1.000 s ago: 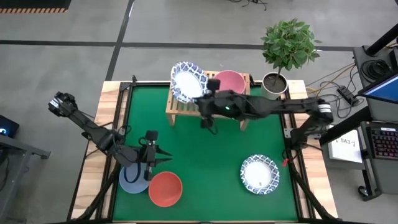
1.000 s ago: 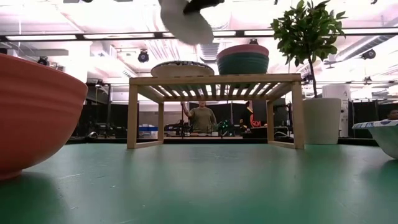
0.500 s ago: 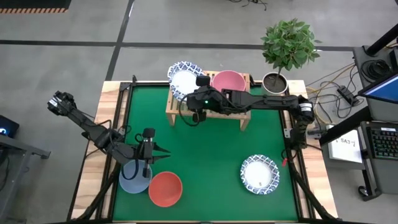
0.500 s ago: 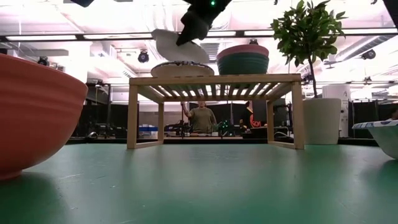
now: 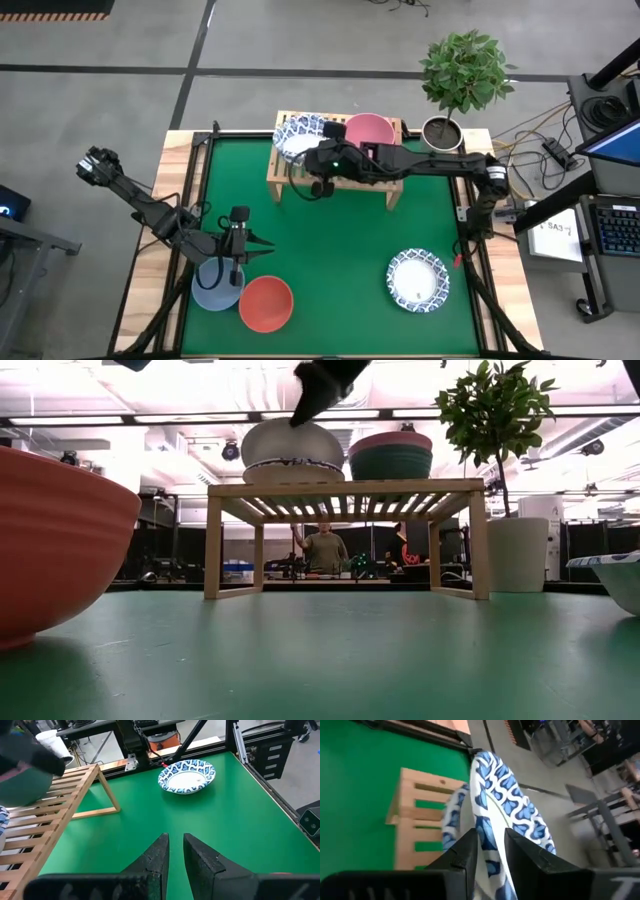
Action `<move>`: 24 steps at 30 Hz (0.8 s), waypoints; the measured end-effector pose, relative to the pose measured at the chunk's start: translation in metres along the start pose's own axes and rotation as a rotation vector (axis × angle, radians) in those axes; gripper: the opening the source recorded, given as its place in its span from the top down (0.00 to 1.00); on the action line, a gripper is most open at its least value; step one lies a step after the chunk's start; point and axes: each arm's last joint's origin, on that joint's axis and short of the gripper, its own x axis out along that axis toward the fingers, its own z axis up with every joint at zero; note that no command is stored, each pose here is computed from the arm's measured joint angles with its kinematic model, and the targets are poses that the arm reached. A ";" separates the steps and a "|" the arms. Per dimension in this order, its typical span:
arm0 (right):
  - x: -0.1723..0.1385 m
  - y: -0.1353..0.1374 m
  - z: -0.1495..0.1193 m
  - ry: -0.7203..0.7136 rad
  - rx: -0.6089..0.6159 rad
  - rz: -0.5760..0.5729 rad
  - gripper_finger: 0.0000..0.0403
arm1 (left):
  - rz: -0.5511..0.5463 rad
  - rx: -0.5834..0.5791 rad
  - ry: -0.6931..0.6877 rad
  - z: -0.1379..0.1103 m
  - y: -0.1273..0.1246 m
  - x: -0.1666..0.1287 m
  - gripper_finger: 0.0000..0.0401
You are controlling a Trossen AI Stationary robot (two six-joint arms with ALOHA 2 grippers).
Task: Place and stack bowls onto a shelf
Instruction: Stack the white patterned bowl on top of the white patterned bowls on the shelf
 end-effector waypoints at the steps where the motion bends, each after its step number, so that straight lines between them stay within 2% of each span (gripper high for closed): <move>1: -0.005 0.001 0.001 0.006 0.019 0.010 0.78 | 0.000 0.000 0.000 0.000 0.000 0.000 0.90; 5: -0.021 0.004 0.010 -0.006 0.080 0.036 0.78 | 0.000 0.004 0.000 0.000 0.000 0.000 0.90; 10: -0.027 0.009 0.015 -0.030 0.077 0.046 0.78 | 0.000 0.002 -0.003 0.000 0.000 0.000 0.90; 14: -0.025 0.010 0.017 -0.071 0.120 0.035 0.81 | 0.000 0.002 -0.003 0.000 0.000 0.000 0.90; 18: -0.016 0.008 0.019 -0.130 0.164 0.004 0.88 | 0.000 0.002 -0.003 0.000 0.000 0.000 0.90; 24: 0.005 0.013 0.000 -0.098 0.181 -0.010 0.97 | 0.000 0.002 -0.003 0.000 0.000 0.000 0.90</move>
